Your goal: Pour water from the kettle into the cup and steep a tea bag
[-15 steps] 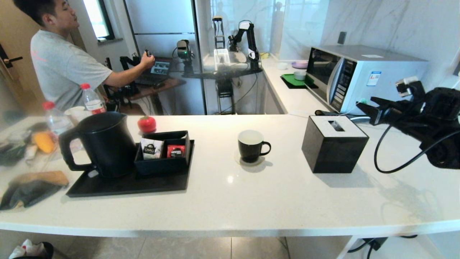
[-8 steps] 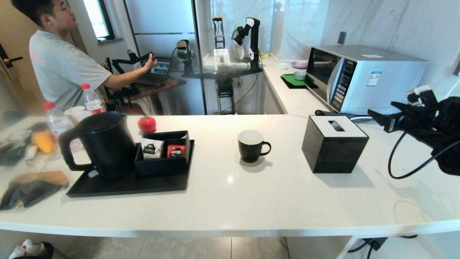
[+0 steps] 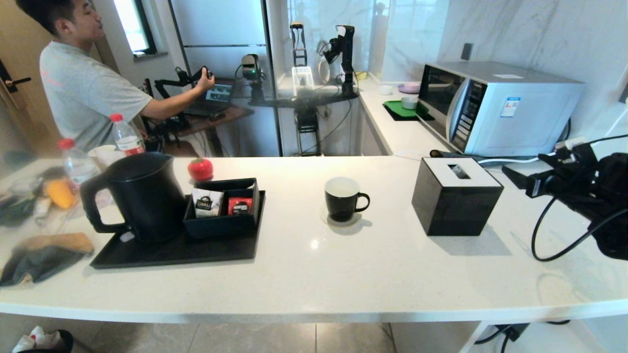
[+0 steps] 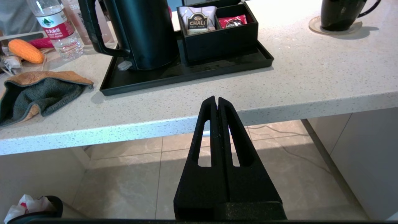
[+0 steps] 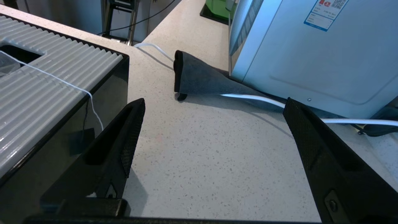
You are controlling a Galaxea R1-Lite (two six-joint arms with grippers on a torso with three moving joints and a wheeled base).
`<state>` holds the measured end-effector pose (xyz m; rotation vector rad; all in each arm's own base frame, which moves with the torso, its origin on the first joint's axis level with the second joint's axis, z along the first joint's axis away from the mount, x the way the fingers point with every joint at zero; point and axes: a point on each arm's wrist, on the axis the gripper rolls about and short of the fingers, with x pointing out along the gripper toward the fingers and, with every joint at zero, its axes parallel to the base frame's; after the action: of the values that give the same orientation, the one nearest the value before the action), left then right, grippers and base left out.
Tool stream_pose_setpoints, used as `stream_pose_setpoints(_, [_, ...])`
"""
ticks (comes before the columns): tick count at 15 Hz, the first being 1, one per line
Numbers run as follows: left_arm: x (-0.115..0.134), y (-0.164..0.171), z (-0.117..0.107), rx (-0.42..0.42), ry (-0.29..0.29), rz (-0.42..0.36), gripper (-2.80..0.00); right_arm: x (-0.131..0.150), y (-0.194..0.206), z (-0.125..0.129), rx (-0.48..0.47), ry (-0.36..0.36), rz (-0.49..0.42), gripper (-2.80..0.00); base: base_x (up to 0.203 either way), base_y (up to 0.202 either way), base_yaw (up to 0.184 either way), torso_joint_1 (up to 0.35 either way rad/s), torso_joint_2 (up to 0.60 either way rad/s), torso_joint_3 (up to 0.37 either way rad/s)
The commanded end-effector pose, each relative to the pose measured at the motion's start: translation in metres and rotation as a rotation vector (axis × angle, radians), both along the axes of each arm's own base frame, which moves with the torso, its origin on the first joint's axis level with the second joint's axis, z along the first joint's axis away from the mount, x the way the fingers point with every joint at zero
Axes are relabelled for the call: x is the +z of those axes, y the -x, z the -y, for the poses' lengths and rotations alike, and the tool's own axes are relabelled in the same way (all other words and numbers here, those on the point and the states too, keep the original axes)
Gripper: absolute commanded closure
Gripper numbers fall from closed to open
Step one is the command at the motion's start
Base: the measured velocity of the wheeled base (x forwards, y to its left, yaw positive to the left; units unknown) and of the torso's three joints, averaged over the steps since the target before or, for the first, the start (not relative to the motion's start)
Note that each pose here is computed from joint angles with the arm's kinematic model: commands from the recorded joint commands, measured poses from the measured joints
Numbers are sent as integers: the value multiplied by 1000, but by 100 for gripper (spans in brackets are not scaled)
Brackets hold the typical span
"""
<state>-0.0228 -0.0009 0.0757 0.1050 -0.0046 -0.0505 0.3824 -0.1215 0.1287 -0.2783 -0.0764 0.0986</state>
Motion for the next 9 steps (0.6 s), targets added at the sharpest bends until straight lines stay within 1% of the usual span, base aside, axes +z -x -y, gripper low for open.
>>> stream_pose_setpoints(1, [0,0,0,0,-1,1,0,9,3,1,13,9,25,0,0,0,0,0,0,0])
stream_pose_setpoints(2, [0,0,0,0,-1,1,0,16,6,1,27,14,37,0,0,0,0,0,0,0])
stream_pose_setpoints(4, [0,0,0,0,-1,1,0,42,12,-1,35,32,88,0,0,0,0,0,0,0])
stream_pose_setpoints(6, [0,0,0,0,-1,1,0,75,22,-2,53,43,146,0,0,0,0,0,0,0])
stream_pose_setpoints(8, [0,0,0,0,-1,1,0,115,37,-8,92,18,187,0,0,0,0,0,0,0])
stream_pose_setpoints(9, [0,0,0,0,-1,0,0,137,41,-11,134,5,191,0,0,0,0,0,0,0])
